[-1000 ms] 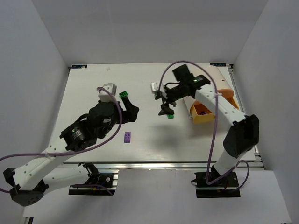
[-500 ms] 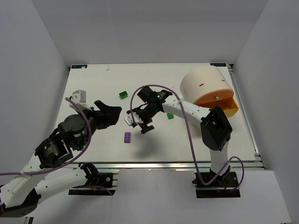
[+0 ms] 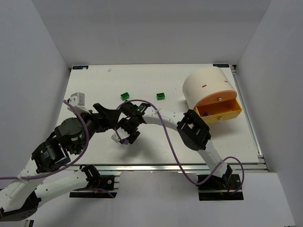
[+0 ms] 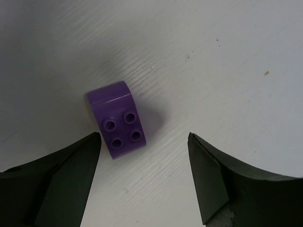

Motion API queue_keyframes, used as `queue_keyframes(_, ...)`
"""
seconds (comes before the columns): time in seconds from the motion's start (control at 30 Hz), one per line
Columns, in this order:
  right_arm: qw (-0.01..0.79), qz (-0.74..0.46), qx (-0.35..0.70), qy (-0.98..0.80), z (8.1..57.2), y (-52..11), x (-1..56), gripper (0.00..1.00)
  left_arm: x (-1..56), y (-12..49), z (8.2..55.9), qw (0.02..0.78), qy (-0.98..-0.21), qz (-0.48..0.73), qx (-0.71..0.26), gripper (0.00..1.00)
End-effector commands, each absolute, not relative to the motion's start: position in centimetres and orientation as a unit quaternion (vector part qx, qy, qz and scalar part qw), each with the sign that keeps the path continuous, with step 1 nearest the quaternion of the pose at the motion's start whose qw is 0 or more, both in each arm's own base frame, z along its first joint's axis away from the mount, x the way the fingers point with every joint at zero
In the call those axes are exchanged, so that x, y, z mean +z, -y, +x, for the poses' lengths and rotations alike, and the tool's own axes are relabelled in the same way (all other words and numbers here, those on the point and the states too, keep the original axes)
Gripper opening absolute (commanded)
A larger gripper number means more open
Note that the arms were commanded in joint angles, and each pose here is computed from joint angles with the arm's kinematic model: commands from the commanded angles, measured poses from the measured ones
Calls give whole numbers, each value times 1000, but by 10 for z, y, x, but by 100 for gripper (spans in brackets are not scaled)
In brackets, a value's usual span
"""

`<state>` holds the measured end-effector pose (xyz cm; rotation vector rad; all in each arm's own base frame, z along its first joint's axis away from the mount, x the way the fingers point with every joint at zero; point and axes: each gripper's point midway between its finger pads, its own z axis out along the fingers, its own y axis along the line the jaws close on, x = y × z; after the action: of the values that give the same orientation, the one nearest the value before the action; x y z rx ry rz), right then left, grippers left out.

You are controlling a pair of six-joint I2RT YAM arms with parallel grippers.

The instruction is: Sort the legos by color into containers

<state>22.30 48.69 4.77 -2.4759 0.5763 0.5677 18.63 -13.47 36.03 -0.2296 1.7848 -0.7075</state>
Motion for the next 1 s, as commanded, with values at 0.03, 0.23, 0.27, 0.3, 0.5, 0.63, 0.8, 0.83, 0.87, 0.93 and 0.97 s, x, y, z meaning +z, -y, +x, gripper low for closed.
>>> queue_keyframes(0.03,264,-938,176,-139,225,-495,60,77,365,130,181,568,-756,-98,-310,90)
queue_keyframes(0.23,206,-956,186,-99,209,-472,41,74,361,123,179,571,-753,-108,-308,91)
queue_keyframes(0.27,203,-957,187,-91,208,-470,40,74,362,122,178,572,-751,-110,-311,91)
queue_keyframes(0.3,185,-959,193,-91,204,-464,36,74,361,122,179,573,-750,-111,-311,91)
queue_keyframes(0.5,149,-958,216,-117,197,-461,20,68,363,122,177,571,-748,-114,-317,91)
queue_keyframes(0.63,156,-954,218,-134,199,-466,20,67,363,123,177,569,-749,-113,-320,91)
queue_keyframes(0.8,150,-950,227,-156,195,-467,16,64,365,127,179,570,-750,-108,-320,91)
queue_keyframes(0.83,148,-949,229,-161,195,-467,16,61,364,128,179,569,-750,-107,-319,91)
queue_keyframes(0.87,145,-947,231,-167,194,-466,14,58,365,129,179,569,-749,-107,-322,91)
queue_keyframes(0.93,139,-944,236,-186,191,-464,14,43,365,131,179,568,-750,-105,-323,91)
queue_keyframes(0.97,140,-941,240,-191,189,-464,16,36,364,131,179,567,-750,-105,-325,91)
